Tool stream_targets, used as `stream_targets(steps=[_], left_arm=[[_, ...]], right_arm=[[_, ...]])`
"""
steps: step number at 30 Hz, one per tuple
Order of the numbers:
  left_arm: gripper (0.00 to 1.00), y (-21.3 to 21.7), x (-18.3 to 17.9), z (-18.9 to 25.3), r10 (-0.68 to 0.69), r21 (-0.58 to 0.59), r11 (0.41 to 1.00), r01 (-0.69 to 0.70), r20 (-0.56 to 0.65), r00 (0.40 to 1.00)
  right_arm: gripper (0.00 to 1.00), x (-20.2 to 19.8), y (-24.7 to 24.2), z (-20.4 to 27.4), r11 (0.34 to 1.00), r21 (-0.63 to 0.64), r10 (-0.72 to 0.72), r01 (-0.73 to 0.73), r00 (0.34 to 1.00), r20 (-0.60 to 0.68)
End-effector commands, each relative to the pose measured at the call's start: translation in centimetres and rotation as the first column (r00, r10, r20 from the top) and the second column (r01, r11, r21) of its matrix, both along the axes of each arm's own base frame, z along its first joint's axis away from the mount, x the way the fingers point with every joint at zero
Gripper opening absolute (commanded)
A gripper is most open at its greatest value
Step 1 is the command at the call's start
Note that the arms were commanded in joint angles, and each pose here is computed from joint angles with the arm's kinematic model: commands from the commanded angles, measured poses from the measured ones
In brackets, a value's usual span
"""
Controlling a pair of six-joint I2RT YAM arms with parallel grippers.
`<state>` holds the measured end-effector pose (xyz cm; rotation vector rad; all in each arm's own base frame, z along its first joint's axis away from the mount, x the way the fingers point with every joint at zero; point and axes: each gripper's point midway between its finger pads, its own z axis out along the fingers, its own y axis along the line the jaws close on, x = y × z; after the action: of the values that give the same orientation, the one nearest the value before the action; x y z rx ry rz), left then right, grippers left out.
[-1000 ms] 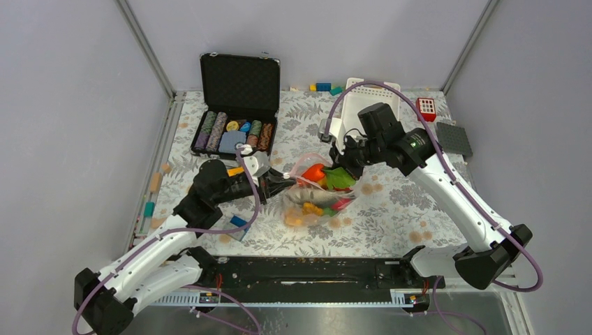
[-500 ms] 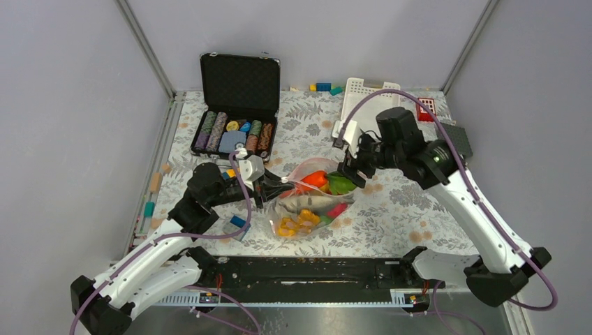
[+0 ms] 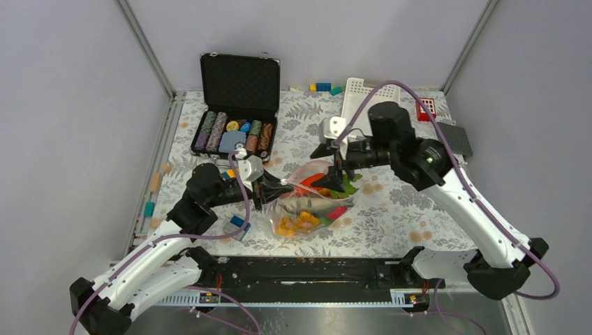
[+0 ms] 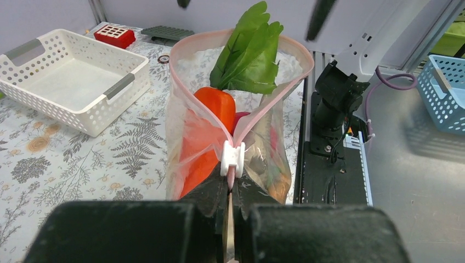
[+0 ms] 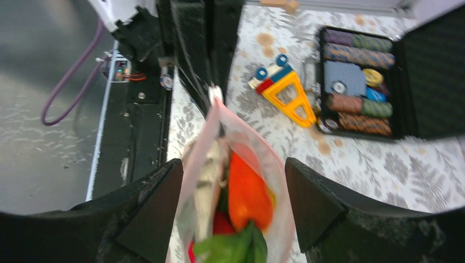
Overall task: Place the food in the zip-top bag and seal the zipper
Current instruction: Zip the zipper food storage bag at the center of the board.
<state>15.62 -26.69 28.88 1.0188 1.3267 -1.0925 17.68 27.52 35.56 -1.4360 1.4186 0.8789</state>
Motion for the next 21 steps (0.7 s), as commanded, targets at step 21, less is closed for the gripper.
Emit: stream_targets(steps=[21], left_arm=[[0.0,0.2,-0.4,4.8,-0.001,-0.053,0.999,0.003,0.041,0.999]], right_arm=[[0.55,-2.6,8.2,-2.1,0.938,-0.153,0.301,-0.311,0.95,-0.083]])
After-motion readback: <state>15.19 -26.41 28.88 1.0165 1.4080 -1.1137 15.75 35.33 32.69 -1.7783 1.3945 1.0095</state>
